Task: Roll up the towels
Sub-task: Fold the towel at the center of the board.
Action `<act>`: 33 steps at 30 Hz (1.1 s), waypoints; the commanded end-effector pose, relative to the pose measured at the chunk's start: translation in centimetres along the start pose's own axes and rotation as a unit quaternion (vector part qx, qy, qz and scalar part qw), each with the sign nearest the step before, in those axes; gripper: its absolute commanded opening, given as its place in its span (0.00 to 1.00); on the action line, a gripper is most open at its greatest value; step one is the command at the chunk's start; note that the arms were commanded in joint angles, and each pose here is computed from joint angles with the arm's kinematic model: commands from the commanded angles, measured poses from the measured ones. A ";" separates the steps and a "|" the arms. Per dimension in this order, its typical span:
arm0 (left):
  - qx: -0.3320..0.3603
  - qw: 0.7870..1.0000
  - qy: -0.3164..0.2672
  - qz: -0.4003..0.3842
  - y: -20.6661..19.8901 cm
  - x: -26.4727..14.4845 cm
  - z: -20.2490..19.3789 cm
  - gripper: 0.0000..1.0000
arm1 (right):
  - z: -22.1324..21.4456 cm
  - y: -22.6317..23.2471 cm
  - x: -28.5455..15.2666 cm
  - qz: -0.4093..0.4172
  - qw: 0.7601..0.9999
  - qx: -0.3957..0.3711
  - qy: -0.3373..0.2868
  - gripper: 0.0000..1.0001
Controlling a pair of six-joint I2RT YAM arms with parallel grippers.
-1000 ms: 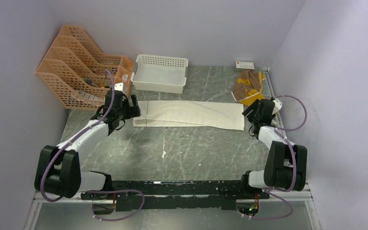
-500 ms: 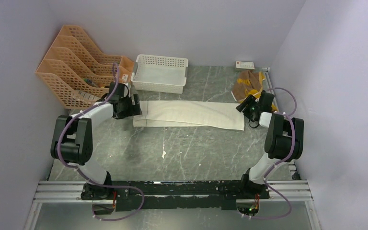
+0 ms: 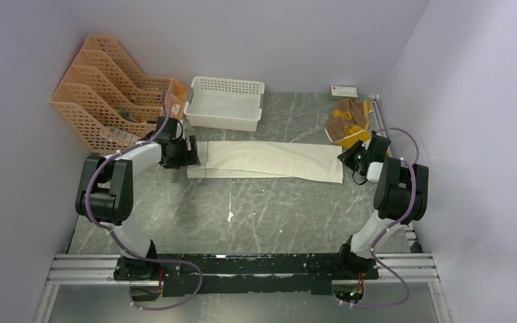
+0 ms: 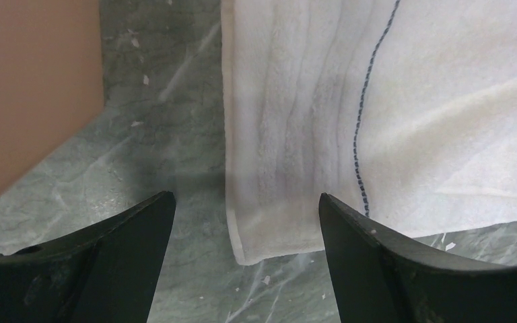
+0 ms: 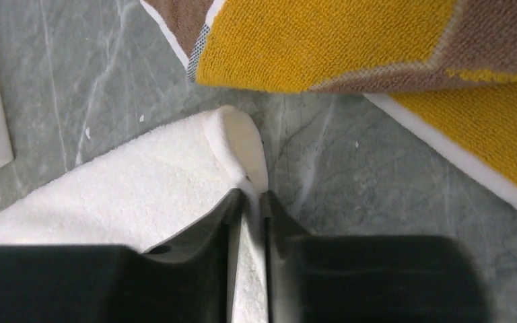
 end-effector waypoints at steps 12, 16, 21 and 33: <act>-0.045 0.996 0.052 -0.049 0.2 3.1 -0.5 0.75 | -2.7 -0.7 0.3 0.049 0.996 0.047 0.057 0.00; -0.069 0.994 0.066 -0.058 0.2 3.9 -1.3 0.61 | -2.7 -0.6 0.3 0.054 0.996 0.046 0.058 0.00; -0.077 0.993 0.072 -0.051 0.7 4.3 -2.3 0.49 | -2.5 -0.4 0.0 0.057 0.996 0.045 0.055 0.04; -0.096 0.993 0.053 -0.047 0.8 1.5 -3.9 0.07 | -0.8 0.8 -1.0 0.063 0.997 0.036 0.028 0.26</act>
Point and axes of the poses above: each gripper's point midway between its finger pads, its own x axis out along the fingers, its own y axis along the line the jaws close on, z = x × y, the point moved 7 cm from there along -x, back along the fingers, and after that the axes turned 12 degrees about -x, right-handed, at the moved point
